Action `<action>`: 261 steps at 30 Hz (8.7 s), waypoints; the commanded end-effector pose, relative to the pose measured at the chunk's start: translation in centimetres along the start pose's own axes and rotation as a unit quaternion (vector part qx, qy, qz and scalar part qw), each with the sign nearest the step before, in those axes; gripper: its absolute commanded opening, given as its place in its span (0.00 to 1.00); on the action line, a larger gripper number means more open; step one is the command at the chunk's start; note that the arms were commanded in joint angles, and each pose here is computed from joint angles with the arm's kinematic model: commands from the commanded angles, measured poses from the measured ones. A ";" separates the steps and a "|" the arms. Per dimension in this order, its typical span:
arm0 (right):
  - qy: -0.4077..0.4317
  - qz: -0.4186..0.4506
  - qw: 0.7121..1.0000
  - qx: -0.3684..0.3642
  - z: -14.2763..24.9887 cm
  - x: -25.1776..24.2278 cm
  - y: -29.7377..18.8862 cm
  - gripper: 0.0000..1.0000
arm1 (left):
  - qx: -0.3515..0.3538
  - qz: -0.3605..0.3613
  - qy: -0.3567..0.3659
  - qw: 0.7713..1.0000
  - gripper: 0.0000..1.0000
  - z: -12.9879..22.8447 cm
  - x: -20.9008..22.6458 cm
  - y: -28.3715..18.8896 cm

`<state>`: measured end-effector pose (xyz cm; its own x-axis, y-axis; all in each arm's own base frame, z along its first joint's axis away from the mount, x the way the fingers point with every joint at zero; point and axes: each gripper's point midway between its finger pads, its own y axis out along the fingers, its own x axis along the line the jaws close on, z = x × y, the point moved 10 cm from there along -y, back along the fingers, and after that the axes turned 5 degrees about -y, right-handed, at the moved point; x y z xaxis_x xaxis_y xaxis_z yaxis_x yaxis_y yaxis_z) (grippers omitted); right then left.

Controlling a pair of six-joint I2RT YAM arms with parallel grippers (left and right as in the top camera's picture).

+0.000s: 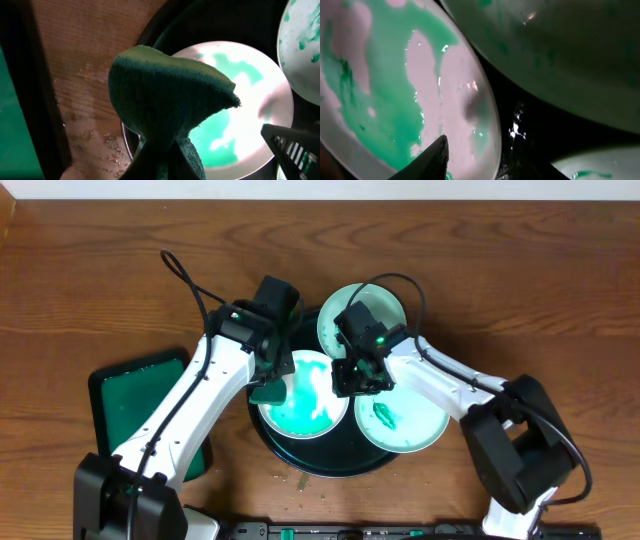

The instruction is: Clean dirty plates on tray and stack at the side

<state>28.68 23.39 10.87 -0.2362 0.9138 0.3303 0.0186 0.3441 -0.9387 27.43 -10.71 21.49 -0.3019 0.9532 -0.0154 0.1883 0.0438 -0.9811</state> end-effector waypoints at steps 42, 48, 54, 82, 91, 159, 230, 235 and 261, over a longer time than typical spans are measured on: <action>0.013 0.011 0.999 0.031 0.6 -0.2 3.3 0.01 | 0.129 0.024 0.034 0.991 0.07 0.6 -2.2 12.0; 0.013 0.012 0.999 0.032 0.6 -0.2 3.3 0.01 | 0.145 0.041 0.048 0.987 0.08 0.3 -2.0 13.0; 0.013 0.012 0.999 0.032 0.6 -0.2 3.3 0.01 | 0.168 0.099 0.073 0.978 0.07 0.1 -2.0 12.8; 0.014 0.015 0.999 0.037 0.8 -0.3 3.3 0.01 | 0.177 0.051 0.081 0.980 0.08 0.2 -0.5 12.9; 0.015 0.016 0.999 0.039 0.8 -0.3 3.3 0.01 | 0.200 0.120 0.153 0.960 0.08 2.7 -4.2 12.2; 0.018 0.025 0.998 0.056 1.3 -0.7 3.2 0.01 | 0.144 0.214 0.170 0.951 0.07 2.9 -4.3 11.1; 0.015 0.034 0.998 0.055 1.4 -0.8 3.2 0.01 | -0.127 -0.050 -0.212 0.968 0.07 -3.5 12.2 -2.9; 0.009 0.034 0.998 0.056 1.4 -0.8 3.2 0.01 | -0.117 -0.080 -0.271 0.952 0.07 -3.9 16.4 -2.7; -0.005 0.037 0.997 0.066 1.6 -0.9 3.1 0.01 | 0.063 -0.137 -0.330 0.932 0.07 -4.9 22.1 8.3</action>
<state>28.25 24.26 9.53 -0.2393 0.9084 0.3427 -0.0497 0.3411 -0.9387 26.98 12.24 14.27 -0.8493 0.5018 0.1640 -0.0710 0.1994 -0.9774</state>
